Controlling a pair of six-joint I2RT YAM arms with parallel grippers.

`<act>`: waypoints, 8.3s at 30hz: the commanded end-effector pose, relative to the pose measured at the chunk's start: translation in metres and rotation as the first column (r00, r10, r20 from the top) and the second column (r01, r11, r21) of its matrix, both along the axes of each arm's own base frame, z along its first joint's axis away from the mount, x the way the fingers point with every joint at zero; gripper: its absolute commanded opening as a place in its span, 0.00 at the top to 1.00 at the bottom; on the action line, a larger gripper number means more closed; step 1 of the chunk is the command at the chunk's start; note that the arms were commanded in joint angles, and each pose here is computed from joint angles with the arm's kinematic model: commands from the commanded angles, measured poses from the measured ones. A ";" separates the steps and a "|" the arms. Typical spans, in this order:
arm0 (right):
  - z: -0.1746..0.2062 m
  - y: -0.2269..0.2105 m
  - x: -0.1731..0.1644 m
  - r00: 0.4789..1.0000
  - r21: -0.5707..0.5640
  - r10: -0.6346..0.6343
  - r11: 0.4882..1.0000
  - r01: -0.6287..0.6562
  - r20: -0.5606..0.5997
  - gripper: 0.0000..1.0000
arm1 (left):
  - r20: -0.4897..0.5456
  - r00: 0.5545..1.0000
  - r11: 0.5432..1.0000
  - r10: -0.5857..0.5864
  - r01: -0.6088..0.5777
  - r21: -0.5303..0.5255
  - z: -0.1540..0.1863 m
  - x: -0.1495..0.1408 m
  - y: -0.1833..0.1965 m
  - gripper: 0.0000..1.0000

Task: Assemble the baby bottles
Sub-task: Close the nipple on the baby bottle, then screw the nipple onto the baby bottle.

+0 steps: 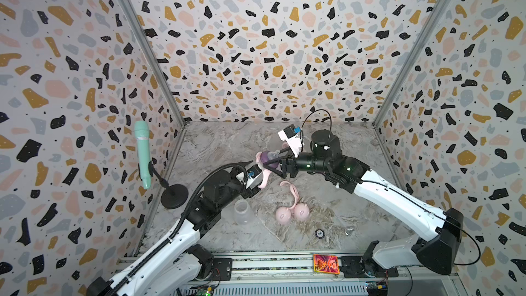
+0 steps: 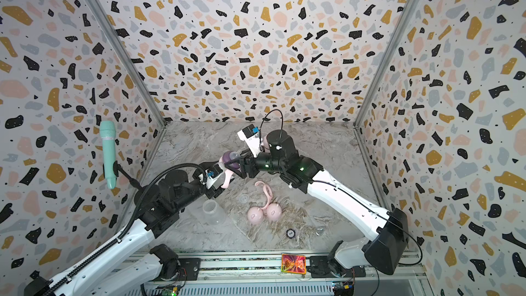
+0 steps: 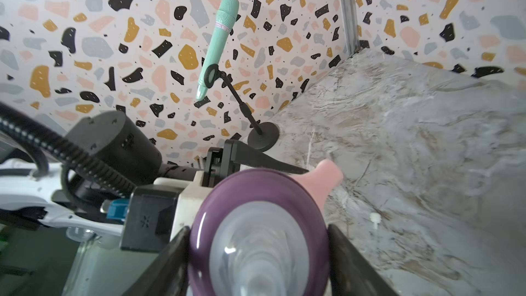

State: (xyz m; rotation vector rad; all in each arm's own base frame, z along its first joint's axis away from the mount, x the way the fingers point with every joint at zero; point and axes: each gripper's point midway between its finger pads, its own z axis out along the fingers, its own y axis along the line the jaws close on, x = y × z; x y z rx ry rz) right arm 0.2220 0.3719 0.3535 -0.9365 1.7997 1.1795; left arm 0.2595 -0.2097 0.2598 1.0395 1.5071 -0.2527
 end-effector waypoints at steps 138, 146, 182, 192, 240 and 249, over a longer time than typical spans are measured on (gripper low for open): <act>0.020 -0.113 -0.067 0.989 -0.308 0.093 0.950 -0.053 0.115 0.27 | -0.035 0.706 0.699 -0.708 0.692 -0.179 0.057 -0.096 -0.102 1.00; 0.014 -0.109 -0.067 0.991 -0.316 0.103 0.946 -0.071 0.087 0.52 | -0.029 0.715 0.709 -0.698 0.686 -0.164 0.057 -0.095 -0.099 1.00; -0.012 -0.074 0.021 0.847 0.020 -0.066 0.996 0.090 -0.528 1.00 | 0.524 0.818 0.967 0.236 -0.251 -0.044 0.075 0.018 0.004 1.00; 0.019 -0.112 0.006 0.989 -0.194 -0.097 0.978 0.073 -0.115 0.17 | 0.220 0.967 0.990 -0.130 0.115 0.079 0.050 -0.007 -0.051 1.00; -0.008 -0.109 -0.055 0.984 -0.293 0.103 0.954 -0.056 0.147 0.26 | 0.021 0.841 0.842 -0.540 0.540 0.014 0.055 -0.058 -0.090 1.00; -0.016 -0.108 -0.051 0.994 -0.302 0.074 0.952 -0.046 0.083 0.19 | 0.054 0.845 0.847 -0.532 0.532 0.025 0.058 -0.062 -0.084 1.00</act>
